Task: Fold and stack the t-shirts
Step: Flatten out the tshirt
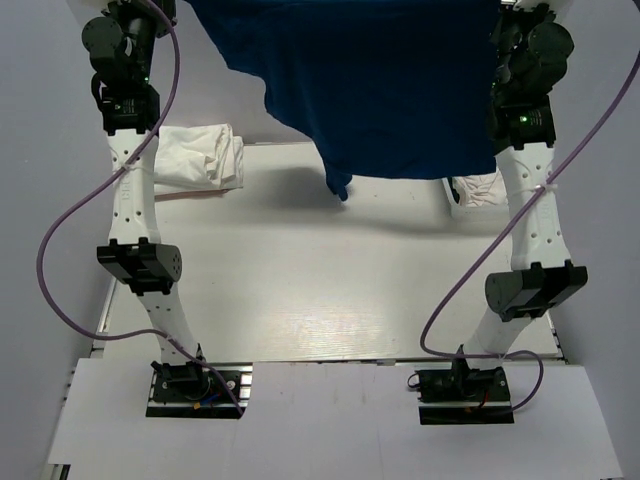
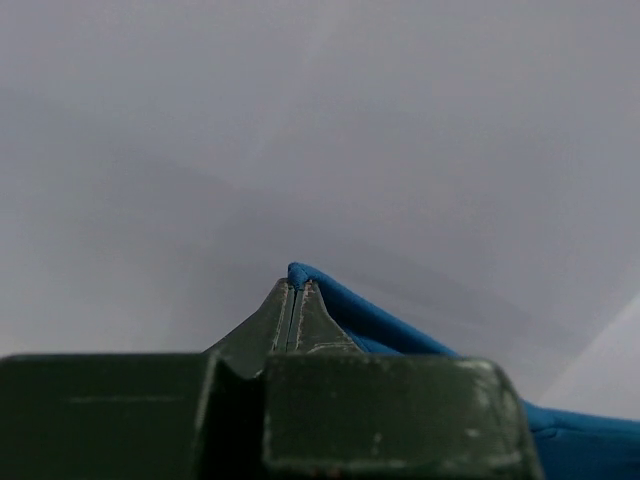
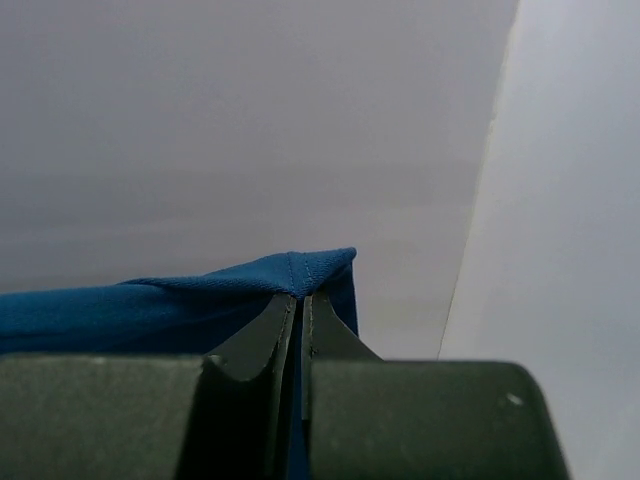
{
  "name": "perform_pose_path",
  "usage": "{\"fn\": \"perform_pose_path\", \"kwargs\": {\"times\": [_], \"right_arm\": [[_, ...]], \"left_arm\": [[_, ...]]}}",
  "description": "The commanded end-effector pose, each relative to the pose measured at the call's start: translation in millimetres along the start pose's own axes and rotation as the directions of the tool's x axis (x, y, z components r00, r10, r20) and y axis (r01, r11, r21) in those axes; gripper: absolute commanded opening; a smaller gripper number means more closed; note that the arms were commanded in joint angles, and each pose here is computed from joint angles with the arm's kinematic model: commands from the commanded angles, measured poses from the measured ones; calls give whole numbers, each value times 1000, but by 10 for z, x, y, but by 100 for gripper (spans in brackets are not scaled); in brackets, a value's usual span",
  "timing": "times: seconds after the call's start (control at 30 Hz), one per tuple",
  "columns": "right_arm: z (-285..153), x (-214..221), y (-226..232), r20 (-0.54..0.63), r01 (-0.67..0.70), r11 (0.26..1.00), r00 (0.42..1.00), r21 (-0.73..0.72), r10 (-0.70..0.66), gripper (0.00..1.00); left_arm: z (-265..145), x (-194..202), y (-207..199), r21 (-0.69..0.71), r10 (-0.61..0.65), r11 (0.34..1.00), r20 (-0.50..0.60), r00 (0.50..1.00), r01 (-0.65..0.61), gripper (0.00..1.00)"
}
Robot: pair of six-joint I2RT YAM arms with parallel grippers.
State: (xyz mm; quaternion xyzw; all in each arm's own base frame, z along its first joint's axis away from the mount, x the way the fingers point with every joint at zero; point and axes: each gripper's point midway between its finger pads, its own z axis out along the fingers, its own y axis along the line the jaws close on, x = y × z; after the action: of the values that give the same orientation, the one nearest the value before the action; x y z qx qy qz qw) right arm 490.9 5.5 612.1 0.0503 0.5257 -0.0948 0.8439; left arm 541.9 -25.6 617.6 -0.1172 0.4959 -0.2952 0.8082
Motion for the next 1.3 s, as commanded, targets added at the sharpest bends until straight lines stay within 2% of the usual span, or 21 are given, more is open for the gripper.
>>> {"fn": "perform_pose_path", "kwargs": {"times": [0.0,0.17,0.33,0.47,0.63,0.8,0.87,0.9,0.93,0.97,1.0,1.07,1.1,1.13,1.17,1.23,1.27], "right_arm": [[92,-296,-173,133,29,999,991,30,-33,0],[212,91,-19,85,35,997,996,-68,-29,0],[282,527,179,-5,-26,987,1000,-156,26,0],[246,1106,361,-121,-52,973,992,-226,25,0],[223,1457,518,-193,-73,957,981,-280,19,0],[52,1843,565,-293,-88,950,956,-301,-4,0],[-77,1850,530,-308,-92,949,951,-301,-6,0],[-251,2173,559,-377,-99,947,926,-307,-25,0],[-331,2123,545,-376,-103,946,927,-308,-22,0],[-360,1895,560,-320,-116,937,948,-331,4,0],[-510,2149,584,-369,-132,931,929,-339,-2,0],[-664,2102,531,-363,-135,932,932,-335,4,0],[-765,2241,526,-394,-140,933,919,-331,-2,0],[-850,2287,491,-408,-135,937,913,-323,-10,0],[-934,2277,457,-415,-133,938,910,-321,-13,0],[-1039,2221,425,-413,-128,938,910,-322,-17,0],[-1187,2330,382,-443,-133,941,896,-312,-20,0]], "left_arm": [[-33,-631,-15,2,-16,1000,198,980,15,0],[-130,-965,-56,-18,21,1000,282,959,-17,0],[-128,-882,169,-68,57,997,257,965,-41,0],[-102,-613,399,-98,119,990,173,978,-103,0],[-89,-367,600,-133,159,980,95,983,-145,0],[-231,47,726,-126,148,980,-55,987,-154,0],[-386,121,650,-108,137,983,-101,985,-147,0],[-467,162,634,-107,139,982,-129,982,-153,0],[-598,396,795,-144,116,979,-186,976,-144,0],[-703,434,795,-152,111,978,-199,974,-142,0],[-806,466,791,-156,108,978,-205,973,-141,0],[-1115,498,758,-184,99,973,-220,970,-141,0],[-1224,494,806,-226,94,963,-222,971,-145,0],[-1384,652,893,-253,75,957,-261,962,-143,0],[-1526,506,752,-252,85,957,-240,967,-146,0],[-1759,586,790,-309,60,940,-263,963,-142,0],[-1910,526,668,-313,57,939,-265,963,-142,0]]}}
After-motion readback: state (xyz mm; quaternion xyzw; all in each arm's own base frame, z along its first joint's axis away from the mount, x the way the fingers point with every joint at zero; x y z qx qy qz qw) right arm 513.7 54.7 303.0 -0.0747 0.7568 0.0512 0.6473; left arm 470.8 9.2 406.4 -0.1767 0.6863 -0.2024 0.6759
